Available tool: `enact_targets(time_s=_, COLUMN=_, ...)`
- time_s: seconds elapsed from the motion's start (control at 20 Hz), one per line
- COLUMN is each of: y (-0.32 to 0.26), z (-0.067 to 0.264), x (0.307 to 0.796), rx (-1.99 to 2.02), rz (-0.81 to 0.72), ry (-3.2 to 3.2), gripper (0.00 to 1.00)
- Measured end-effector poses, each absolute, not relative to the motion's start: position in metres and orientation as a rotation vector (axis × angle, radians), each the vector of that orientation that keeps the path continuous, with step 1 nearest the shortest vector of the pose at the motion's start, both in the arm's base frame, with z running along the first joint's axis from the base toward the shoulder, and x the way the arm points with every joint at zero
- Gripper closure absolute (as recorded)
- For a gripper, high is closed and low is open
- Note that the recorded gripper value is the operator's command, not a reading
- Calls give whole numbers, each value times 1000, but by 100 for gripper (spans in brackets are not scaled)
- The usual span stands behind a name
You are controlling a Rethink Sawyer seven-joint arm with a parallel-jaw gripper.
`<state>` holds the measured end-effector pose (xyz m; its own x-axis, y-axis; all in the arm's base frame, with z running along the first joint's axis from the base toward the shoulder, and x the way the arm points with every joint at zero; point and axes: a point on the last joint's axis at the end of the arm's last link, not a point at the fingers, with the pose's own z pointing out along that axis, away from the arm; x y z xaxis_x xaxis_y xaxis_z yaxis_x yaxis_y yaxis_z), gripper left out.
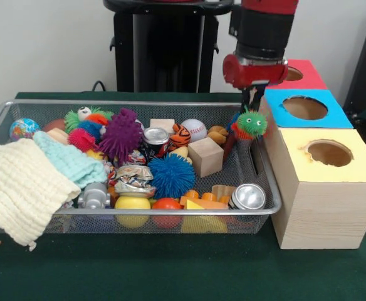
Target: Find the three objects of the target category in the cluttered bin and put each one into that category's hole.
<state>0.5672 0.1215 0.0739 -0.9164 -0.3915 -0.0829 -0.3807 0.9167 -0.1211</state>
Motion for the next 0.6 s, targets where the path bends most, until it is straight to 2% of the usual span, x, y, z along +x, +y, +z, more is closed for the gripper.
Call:
enact_targets(time_s=0.15, y=138, z=96, x=563, rx=-667, rz=-223, ry=3029, gripper=100)
enact_targets(time_s=0.6, y=153, z=118, x=573, rx=-739, rz=-410, ry=3006, gripper=100)
